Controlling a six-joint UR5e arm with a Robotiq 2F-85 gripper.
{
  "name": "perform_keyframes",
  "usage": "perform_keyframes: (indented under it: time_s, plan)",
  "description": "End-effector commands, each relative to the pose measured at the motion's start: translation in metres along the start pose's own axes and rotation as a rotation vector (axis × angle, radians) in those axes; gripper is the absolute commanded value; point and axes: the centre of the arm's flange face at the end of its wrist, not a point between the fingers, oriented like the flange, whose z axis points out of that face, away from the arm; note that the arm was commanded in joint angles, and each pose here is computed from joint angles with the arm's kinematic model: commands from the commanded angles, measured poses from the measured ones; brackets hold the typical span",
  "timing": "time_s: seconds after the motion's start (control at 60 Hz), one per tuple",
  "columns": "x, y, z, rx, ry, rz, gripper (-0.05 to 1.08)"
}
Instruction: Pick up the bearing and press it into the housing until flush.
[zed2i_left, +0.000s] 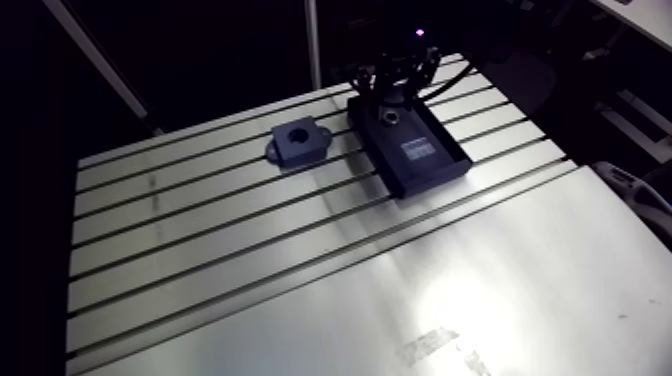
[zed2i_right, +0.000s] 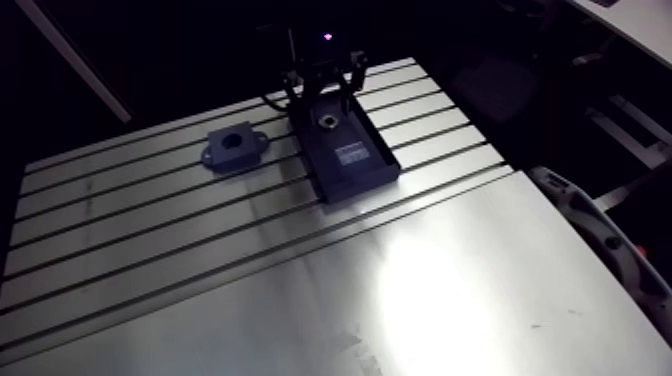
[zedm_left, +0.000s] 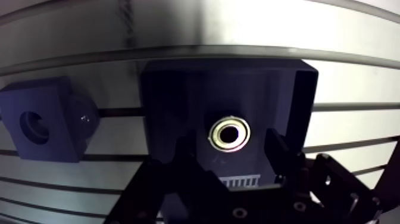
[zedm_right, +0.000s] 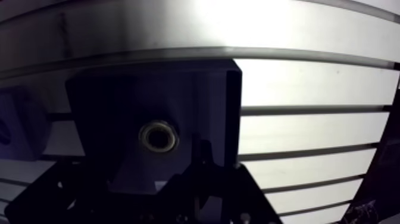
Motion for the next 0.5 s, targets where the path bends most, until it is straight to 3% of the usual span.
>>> perform_keyframes:
  time_s: [0.017, 0.5]
  plan:
    - [0.0007, 0.0002, 0.0018, 0.001, -0.001, 0.000, 0.34]
    - [0.0056, -0.0005, 0.0104, -0.001, 0.001, -0.004, 0.38]
